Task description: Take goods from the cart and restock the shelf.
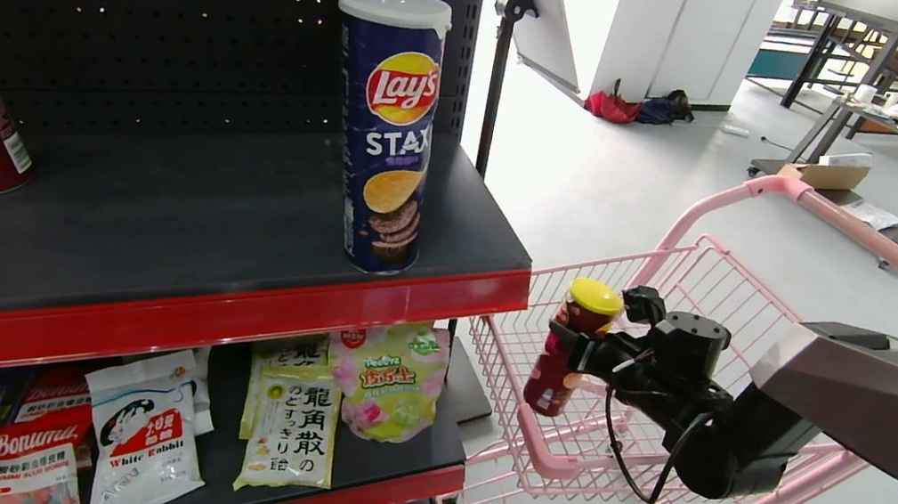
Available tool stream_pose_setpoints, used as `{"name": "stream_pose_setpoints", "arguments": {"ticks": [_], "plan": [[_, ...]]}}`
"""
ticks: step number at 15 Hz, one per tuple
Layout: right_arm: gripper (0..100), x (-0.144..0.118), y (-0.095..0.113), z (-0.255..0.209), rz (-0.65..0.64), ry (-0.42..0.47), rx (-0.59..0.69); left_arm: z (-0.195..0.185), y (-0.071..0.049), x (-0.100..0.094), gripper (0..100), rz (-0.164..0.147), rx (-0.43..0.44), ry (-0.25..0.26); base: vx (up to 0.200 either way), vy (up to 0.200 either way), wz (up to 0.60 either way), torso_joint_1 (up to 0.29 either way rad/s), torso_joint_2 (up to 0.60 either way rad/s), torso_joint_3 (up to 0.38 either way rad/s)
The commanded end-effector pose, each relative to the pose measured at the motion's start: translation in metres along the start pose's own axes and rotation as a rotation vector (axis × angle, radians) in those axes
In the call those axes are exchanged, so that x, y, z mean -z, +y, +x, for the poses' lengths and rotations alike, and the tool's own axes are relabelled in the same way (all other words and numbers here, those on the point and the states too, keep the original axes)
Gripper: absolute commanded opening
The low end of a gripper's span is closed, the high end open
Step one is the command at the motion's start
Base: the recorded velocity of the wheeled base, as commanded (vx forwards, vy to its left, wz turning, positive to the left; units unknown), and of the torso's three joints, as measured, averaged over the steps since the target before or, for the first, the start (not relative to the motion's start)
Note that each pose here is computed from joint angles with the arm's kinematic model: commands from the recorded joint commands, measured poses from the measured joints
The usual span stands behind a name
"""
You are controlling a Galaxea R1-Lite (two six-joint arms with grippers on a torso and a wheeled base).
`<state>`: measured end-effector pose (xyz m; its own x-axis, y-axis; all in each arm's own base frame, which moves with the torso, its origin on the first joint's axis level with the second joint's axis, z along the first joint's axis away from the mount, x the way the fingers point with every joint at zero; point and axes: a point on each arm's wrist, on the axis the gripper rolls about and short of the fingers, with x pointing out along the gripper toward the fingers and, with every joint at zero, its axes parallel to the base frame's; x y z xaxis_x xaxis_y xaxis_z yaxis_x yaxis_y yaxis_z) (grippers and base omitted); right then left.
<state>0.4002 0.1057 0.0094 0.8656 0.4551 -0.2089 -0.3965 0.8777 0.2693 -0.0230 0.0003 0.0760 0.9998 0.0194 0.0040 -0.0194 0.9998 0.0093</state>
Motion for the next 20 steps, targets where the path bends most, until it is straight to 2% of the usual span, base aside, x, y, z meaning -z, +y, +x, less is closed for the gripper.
{"name": "stream_pose_setpoints", "arguments": {"ticks": [1, 3, 5, 7, 8, 9, 10, 12, 14, 15, 17, 18, 20], "plan": [[0, 0.001, 0.0, 0.001, 0.0, 0.002, -0.001, 0.0, 0.0, 0.0, 100, 0.0, -0.001, 0.001, 0.0, 0.0, 0.0, 0.0, 0.0, 0.0], [0, 0.003, -0.001, 0.001, 0.002, 0.006, 0.008, 0.0, 0.0, 0.0, 100, 0.0, 0.001, 0.001, 0.0, 0.0, 0.0, 0.0, 0.0, 0.0], [0, -0.011, 0.001, -0.005, -0.004, -0.034, 0.047, 0.0, 0.0, 0.0, 100, 0.0, -0.001, 0.001, 0.0, 0.0, 0.0, 0.0, 0.0, 0.0], [0, -0.05, 0.01, -0.023, -0.023, -0.106, 0.051, 0.0, 0.0, 0.0, 100, 0.0, -0.001, 0.001, 0.0, 0.0, 0.0, 0.0, 0.0, 0.0], [0, -0.084, 0.02, -0.043, -0.038, -0.139, 0.061, 0.0, 0.0, 0.0, 100, 0.0, 0.001, 0.001, 0.0, 0.0, 0.0, 0.0, 0.0, 0.0], [0, -0.097, 0.025, -0.052, -0.04, -0.15, 0.073, 0.0, 0.0, 0.0, 100, 0.001, -0.001, 0.003, 0.0, 0.0, 0.0, 0.0, 0.0, 0.0], [0, -0.143, 0.047, -0.092, -0.057, -0.188, 0.108, 0.0, 0.0, 0.0, 100, 0.0, -0.001, 0.001, 0.0, 0.0, 0.0, 0.0, 0.0, 0.0], [0, -0.18, 0.077, -0.153, -0.112, -0.213, 0.115, 0.0, 0.0, 0.0, 100, 0.0, 0.001, 0.001, 0.0, 0.0, 0.0, 0.0, 0.0, 0.0], [0, -0.187, 0.091, -0.198, -0.137, -0.221, 0.165, 0.0, 0.0, 0.0, 100, 0.0, 0.001, 0.001, 0.0, 0.0, 0.0, 0.0, 0.0, 0.0], [0, -0.182, 0.1, -0.249, -0.175, -0.184, 0.266, 0.0, 0.0, 0.0, 100, 0.0, 0.001, 0.001, 0.0, 0.0, 0.0, 0.0, 0.0, 0.0], [0, -0.149, 0.104, -0.316, -0.184, -0.111, 0.32, 0.0, 0.0, 0.0, 100, 0.0, 0.001, 0.001, 0.0, 0.0, 0.0, 0.0, 0.0, 0.0], [0, -0.129, 0.102, -0.35, -0.197, -0.063, 0.388, 0.0, 0.0, 0.0, 100, 0.0, 0.001, 0.001, 0.0, 0.0, 0.0, 0.0, 0.0, 0.0], [0, -0.1, 0.107, -0.399, -0.193, -0.007, 0.468, 0.0, 0.0, 0.0, 100, 0.0, 0.001, 0.002, 0.0, 0.0, 0.0, 0.0, 0.0, 0.0]]}}
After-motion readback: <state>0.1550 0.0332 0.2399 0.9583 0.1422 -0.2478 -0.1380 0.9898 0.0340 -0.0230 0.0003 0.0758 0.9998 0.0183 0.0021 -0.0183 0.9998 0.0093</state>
